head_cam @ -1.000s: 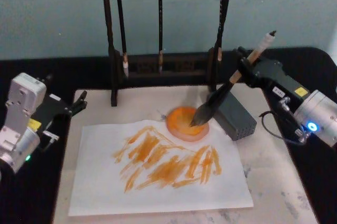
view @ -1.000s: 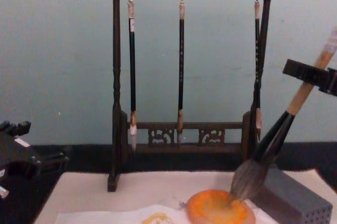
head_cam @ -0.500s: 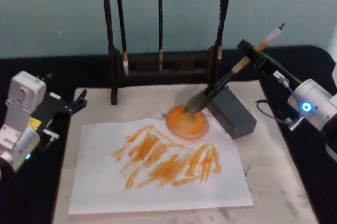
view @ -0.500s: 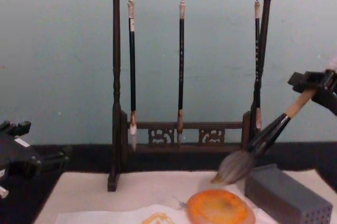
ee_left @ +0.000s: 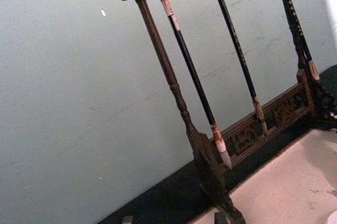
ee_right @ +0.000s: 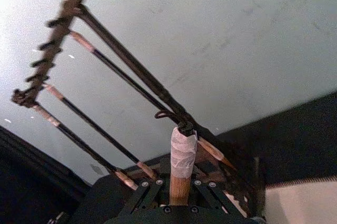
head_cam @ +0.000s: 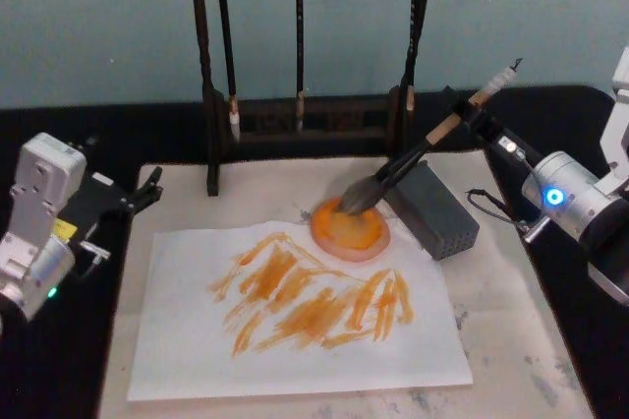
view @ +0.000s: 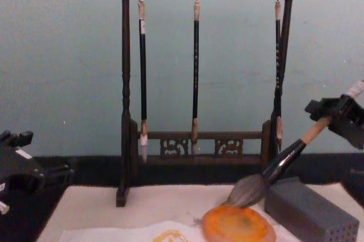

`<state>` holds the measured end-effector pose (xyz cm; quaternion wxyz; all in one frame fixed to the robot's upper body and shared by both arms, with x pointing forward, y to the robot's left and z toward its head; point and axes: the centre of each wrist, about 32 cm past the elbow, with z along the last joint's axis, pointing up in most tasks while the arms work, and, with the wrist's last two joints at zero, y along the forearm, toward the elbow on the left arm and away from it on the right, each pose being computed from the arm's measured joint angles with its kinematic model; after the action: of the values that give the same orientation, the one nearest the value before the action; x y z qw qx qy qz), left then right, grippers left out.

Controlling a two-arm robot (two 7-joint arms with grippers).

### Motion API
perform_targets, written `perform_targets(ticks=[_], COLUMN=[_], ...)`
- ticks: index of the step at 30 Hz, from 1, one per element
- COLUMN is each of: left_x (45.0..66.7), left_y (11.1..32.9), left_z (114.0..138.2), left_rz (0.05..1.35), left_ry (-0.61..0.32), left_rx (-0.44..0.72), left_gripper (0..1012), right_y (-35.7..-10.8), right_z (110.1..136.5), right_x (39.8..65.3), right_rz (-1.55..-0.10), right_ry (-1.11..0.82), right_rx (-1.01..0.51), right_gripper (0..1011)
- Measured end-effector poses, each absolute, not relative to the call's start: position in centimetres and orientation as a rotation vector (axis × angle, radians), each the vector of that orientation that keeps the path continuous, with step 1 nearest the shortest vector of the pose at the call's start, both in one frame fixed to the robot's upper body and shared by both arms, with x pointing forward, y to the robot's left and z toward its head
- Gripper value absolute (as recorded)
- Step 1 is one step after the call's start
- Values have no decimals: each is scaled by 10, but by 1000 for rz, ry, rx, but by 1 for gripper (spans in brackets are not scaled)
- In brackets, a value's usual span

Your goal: Pick up the brush from the inkstone, write on the paper, then place the brush back to its original position.

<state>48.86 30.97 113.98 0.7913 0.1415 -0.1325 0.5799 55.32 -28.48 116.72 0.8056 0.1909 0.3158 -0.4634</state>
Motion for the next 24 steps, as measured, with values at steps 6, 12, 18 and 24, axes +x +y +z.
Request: perform_targets(ticks=[6, 12, 18, 24], left_x=[489, 489, 489, 489], left_y=[310, 310, 310, 310], left_z=[1140, 1140, 1140, 1140], left_rz=[1248, 1248, 1248, 1248], left_ry=[-285, -285, -285, -285], left_rx=[304, 304, 304, 304], left_gripper=[1001, 1001, 1001, 1001], right_y=[-285, -285, -284, -283], right_z=[1162, 1159, 1156, 1154], right_x=[561, 566, 569, 572], right_rz=[-1001, -1000, -1005, -1010], right_ry=[735, 770, 784, 793], right_rx=[410, 411, 407, 404], right_gripper=[155, 155, 154, 155])
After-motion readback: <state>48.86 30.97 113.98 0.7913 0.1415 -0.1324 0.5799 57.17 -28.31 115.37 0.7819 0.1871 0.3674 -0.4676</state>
